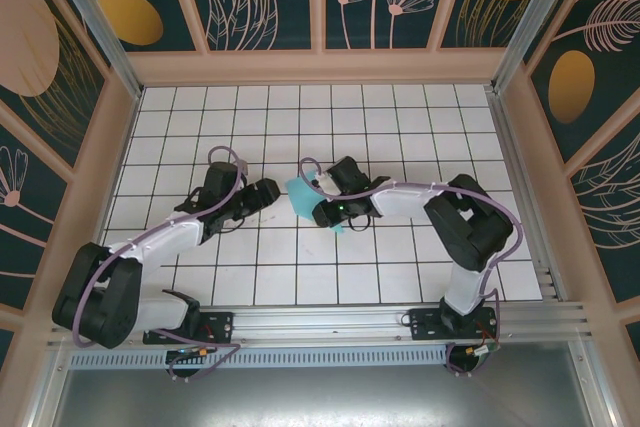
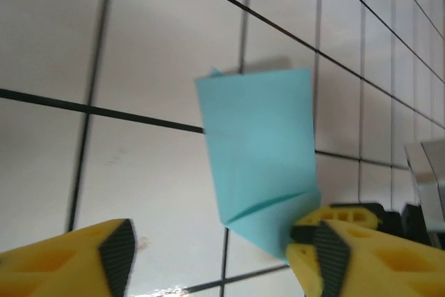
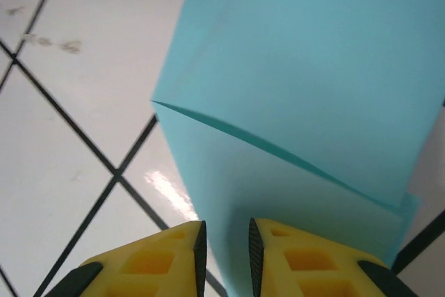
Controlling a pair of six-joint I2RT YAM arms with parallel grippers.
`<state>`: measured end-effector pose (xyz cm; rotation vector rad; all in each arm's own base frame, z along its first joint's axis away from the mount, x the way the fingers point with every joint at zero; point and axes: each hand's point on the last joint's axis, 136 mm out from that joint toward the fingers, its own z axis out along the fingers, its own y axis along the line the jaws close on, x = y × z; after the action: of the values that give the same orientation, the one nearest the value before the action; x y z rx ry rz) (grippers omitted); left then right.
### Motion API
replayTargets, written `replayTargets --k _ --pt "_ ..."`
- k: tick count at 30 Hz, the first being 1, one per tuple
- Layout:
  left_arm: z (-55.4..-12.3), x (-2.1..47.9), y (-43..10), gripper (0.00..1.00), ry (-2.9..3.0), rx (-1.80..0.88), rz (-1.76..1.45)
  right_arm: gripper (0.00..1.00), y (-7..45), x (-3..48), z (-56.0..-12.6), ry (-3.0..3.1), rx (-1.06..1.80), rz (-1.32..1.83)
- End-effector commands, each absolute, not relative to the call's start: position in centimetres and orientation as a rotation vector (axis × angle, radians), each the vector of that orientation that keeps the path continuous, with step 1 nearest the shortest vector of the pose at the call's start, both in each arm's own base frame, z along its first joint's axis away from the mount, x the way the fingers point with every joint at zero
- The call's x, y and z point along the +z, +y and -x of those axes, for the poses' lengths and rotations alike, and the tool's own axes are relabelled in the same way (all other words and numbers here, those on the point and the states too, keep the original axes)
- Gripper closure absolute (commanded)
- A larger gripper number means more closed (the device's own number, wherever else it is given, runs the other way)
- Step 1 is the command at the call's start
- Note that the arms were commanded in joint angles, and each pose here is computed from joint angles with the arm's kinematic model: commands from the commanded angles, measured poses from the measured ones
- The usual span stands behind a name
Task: Fold a paper plane with a square sheet of paper (pick it up from the middle)
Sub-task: Move the paper to the center of the table, then fold the wing for the fifth time at the center of the table.
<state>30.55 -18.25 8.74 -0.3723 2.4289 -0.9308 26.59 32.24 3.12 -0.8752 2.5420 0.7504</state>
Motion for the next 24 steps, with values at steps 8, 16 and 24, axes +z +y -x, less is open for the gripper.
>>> replayTargets --k 8,16,24 --pt "-30.6 10.0 -25.5 0.61 2.386 -1.220 0.188 0.72 33.0 9.0 -28.1 2.442 0.956 0.501" --pt "-30.9 7.7 -25.9 0.66 2.439 -1.198 0.285 0.73 32.8 7.0 -27.7 2.516 1.015 0.279" --pt "-30.3 6.1 -24.2 0.63 2.472 -1.113 0.420 0.73 31.5 4.5 -29.0 2.593 0.936 0.170"
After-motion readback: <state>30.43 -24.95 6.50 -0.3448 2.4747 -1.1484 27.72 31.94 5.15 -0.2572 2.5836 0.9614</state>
